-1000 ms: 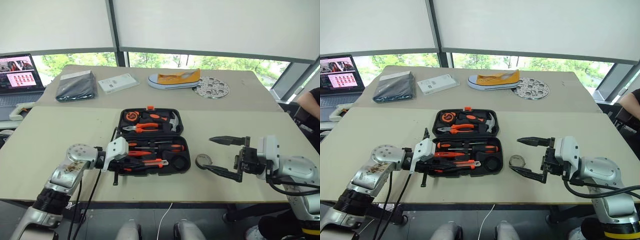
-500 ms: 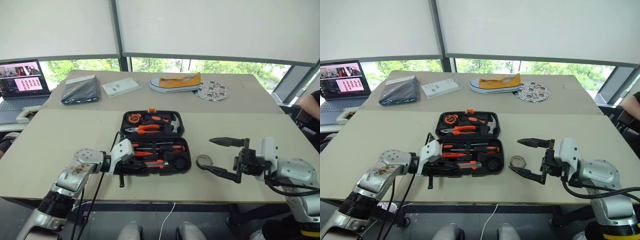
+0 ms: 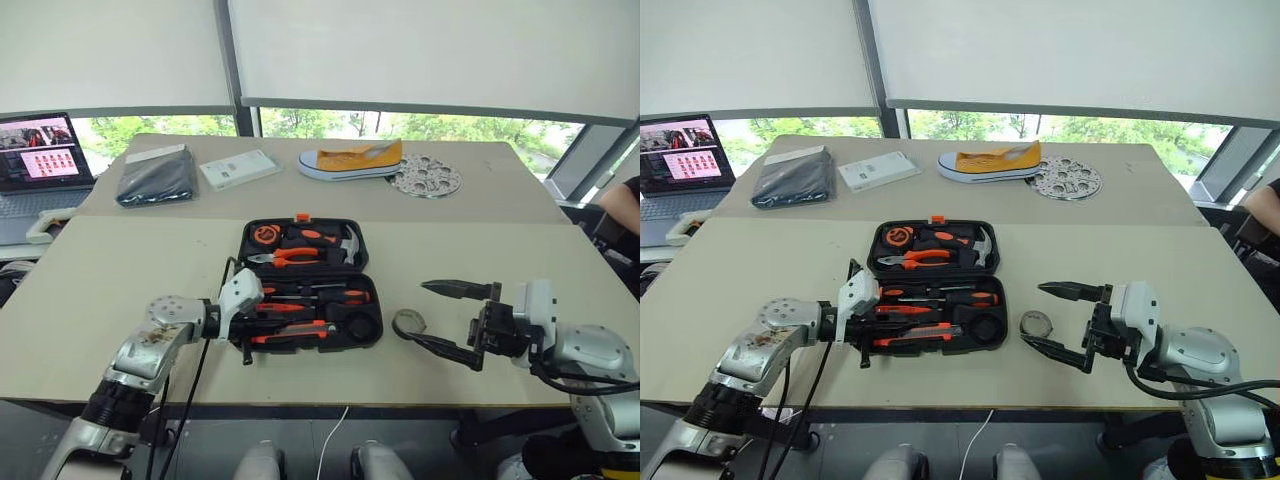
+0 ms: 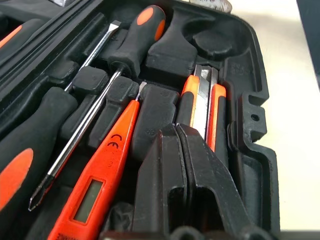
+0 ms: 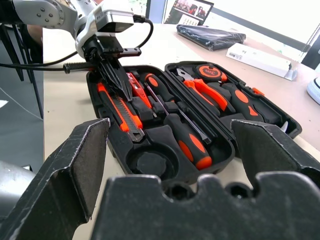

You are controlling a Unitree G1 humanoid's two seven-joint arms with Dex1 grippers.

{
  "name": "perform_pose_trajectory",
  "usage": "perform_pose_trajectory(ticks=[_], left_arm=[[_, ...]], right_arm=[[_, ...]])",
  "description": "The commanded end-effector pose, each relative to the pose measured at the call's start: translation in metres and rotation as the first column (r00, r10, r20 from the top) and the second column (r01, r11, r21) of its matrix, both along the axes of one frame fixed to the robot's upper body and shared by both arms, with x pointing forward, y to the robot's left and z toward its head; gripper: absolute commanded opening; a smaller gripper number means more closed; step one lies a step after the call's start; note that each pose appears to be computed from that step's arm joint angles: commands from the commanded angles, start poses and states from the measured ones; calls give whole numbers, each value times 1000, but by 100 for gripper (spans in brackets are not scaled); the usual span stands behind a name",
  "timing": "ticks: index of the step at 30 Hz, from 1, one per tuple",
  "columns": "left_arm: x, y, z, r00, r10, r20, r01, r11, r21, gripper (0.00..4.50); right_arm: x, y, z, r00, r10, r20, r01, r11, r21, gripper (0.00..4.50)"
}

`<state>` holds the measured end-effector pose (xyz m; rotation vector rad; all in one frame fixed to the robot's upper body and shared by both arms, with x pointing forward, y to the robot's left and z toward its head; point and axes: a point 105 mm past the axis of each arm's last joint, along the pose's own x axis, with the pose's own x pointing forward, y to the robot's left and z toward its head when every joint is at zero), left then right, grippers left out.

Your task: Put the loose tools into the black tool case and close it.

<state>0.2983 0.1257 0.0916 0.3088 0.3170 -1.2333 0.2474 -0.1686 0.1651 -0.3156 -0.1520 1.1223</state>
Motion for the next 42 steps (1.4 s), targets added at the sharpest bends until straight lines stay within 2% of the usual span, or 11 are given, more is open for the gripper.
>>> perform_pose_trajectory(ticks=[1,5,10,13,17,21,24,29,32,38,42], left_arm=[[-1,4,-18,998,11,-69,-10,1000,22,6],[2,5,-3,1000,-14,-16,12,993,-121,30],[0,24,57,967,3,255,91,931,-354,195],[-20,45,71,959,-40,281,145,919,-366,310],[-52,66,63,959,-85,270,166,942,-293,444],[-71,71,43,977,-53,207,113,950,-290,444],[-67,72,44,965,4,261,82,945,-316,444],[-62,65,56,964,26,265,85,914,-397,444],[-58,59,56,959,23,282,95,913,-396,444],[-62,46,46,956,-48,289,153,924,-350,444],[-64,42,45,956,-60,287,162,925,-344,444]], right_arm=[[-1,-6,7,999,-26,41,26,1000,-8,450],[-3,-12,7,997,-68,44,68,998,-6,450],[-13,-36,1,983,-175,45,176,984,-7,450],[-26,-65,-15,963,-269,19,270,962,-43,450],[-50,-99,-45,924,-379,-46,372,921,-111,450],[-60,-111,-65,902,-425,-71,410,897,-162,450],[-43,-100,-54,911,-410,-44,399,903,-160,450],[-15,-64,-43,956,-270,-111,225,924,-309,450],[-1,-34,-46,979,-159,-125,78,868,-490,450],[29,-6,-52,966,-184,-181,57,836,-546,450],[32,0,-64,953,-169,-250,-18,796,-606,450]])
